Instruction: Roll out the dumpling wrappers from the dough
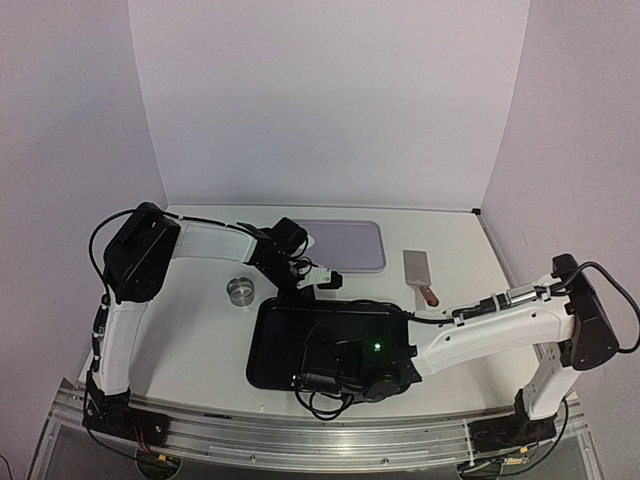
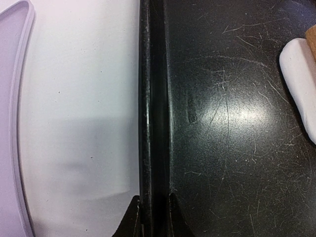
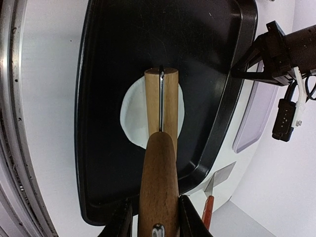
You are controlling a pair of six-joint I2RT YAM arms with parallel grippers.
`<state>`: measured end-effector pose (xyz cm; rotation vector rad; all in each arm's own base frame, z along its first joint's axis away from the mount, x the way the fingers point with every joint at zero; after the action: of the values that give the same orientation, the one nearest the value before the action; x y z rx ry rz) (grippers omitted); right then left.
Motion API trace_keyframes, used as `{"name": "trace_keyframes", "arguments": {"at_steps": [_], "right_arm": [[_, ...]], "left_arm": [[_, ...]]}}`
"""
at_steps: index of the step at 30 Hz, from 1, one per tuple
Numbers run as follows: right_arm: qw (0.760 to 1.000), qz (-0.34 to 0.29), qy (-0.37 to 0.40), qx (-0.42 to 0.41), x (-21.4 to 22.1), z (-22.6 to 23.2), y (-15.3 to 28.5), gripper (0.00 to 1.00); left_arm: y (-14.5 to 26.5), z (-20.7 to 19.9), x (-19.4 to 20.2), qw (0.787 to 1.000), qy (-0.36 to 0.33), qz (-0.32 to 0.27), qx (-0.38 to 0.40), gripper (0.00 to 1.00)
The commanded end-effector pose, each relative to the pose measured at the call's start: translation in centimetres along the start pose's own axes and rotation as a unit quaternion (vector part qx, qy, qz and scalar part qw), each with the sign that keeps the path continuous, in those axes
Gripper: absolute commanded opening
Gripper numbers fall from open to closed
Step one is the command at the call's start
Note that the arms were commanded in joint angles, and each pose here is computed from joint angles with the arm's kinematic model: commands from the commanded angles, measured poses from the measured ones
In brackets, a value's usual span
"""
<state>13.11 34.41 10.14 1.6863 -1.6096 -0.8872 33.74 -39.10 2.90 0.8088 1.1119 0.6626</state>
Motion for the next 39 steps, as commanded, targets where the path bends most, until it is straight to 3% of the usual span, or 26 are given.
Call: {"name": "trace_keyframes", "arguments": {"at_steps": [1,8,13,19,33,39], "right_arm": [[0.998,0.038,-0.004,-0.056,2.1,2.1,-0.3,0.00],[0.996,0.047,0.001,-0.069,1.2,1.5,-3.9,0.00],[0.995,0.030,-0.040,-0.087,2.0,1.9,-2.0,0.00],[0.995,0.046,-0.031,-0.081,3.6,2.6,0.7,0.00],[0.995,0.060,-0.005,-0.084,2.5,2.1,-4.3,0.00],[0.996,0.051,-0.024,-0.076,3.2,3.0,-1.3,0.00]], "left_arm": [[0.2,3.5,2.1,0.996,-0.037,0.053,-0.067,0.00],[0.4,3.7,1.7,0.996,-0.038,0.050,-0.070,0.00],[0.5,3.8,1.9,0.995,-0.036,0.055,-0.072,0.00],[0.3,3.8,2.0,0.995,-0.034,0.056,-0.072,0.00],[0.7,4.2,1.3,0.996,-0.030,0.045,-0.076,0.00],[0.7,4.0,1.4,0.996,-0.029,0.046,-0.077,0.00]]}}
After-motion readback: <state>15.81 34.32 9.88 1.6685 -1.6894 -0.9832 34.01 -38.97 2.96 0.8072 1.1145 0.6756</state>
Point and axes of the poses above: each gripper's point midway between its finger pads, its own y axis back along the fingers, its own z axis along the line the jaws close on, x = y × z, the point moved 1 cm from there along y, back along the fingers, and after that the axes turned 10 degrees about -y, right-handed, at the moved point
